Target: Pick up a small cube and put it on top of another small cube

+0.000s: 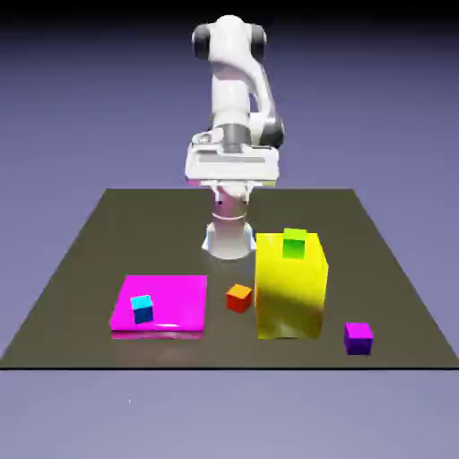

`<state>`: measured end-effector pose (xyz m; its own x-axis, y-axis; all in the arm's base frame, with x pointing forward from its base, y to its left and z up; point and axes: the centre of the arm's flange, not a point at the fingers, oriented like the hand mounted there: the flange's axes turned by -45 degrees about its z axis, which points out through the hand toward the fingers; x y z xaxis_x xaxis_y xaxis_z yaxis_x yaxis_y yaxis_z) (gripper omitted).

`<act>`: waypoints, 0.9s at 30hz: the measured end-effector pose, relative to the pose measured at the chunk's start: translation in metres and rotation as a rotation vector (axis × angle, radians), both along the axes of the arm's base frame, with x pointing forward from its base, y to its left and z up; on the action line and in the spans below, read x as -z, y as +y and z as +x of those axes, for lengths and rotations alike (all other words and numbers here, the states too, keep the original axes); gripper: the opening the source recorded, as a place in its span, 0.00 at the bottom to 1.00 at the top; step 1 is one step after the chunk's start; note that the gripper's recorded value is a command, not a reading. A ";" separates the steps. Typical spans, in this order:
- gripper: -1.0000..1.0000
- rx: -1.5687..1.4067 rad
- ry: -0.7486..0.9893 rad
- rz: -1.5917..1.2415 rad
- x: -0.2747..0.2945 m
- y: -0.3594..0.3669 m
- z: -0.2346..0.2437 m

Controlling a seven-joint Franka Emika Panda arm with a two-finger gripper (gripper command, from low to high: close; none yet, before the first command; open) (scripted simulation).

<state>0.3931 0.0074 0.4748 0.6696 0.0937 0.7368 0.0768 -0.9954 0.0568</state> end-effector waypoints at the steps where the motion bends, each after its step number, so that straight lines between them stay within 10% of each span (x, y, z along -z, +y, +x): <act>1: 0.50 -0.032 -0.022 -0.029 -0.010 0.002 0.003; 27: 0.50 -1.355 0.054 -1.421 0.096 -0.015 0.038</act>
<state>0.4315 -0.0079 0.3790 -0.3241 0.8840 -0.3370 0.6498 0.4669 0.5998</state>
